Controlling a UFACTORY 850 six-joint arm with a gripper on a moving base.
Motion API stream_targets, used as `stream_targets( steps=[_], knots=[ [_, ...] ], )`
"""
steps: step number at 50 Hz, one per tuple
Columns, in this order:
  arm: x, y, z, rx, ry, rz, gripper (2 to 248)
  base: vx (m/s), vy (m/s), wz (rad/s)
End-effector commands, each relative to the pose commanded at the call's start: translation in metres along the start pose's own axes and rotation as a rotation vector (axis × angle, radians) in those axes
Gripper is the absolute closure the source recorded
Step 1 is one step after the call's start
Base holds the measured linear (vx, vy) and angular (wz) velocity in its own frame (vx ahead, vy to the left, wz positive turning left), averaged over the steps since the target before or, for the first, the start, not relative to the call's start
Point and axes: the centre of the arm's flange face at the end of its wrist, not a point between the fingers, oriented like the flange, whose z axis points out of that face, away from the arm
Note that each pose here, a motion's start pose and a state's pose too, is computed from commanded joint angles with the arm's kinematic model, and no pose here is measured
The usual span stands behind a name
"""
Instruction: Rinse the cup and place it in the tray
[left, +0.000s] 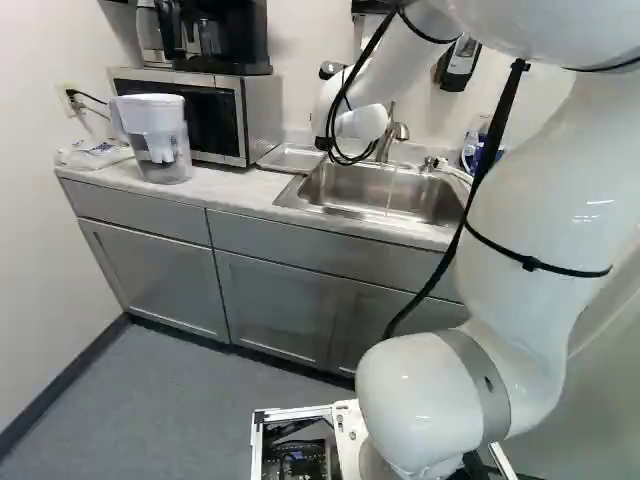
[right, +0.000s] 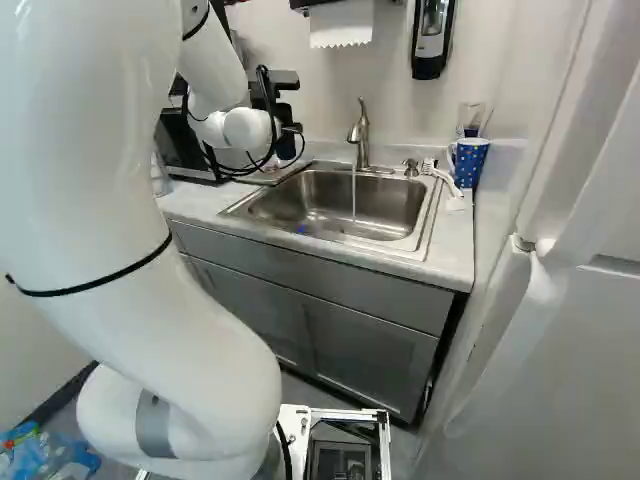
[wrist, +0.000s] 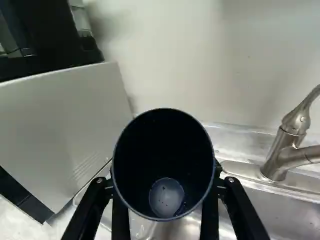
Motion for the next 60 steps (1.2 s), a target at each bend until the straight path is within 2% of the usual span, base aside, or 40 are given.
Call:
stream_targets(
  steps=[15, 27, 60],
  knots=[
    [0.0, -0.022, 0.015, 0.039, -0.001, -0.006, 125, 0.0, 0.0, 0.0],
    [0.0, -0.035, 0.035, 0.058, -0.013, -0.01, 125, 0.0, 0.0, 0.0],
    [-0.015, -0.057, 0.097, 0.069, -0.195, -0.023, 125, 0.0, 0.0, 0.0]
  ],
)
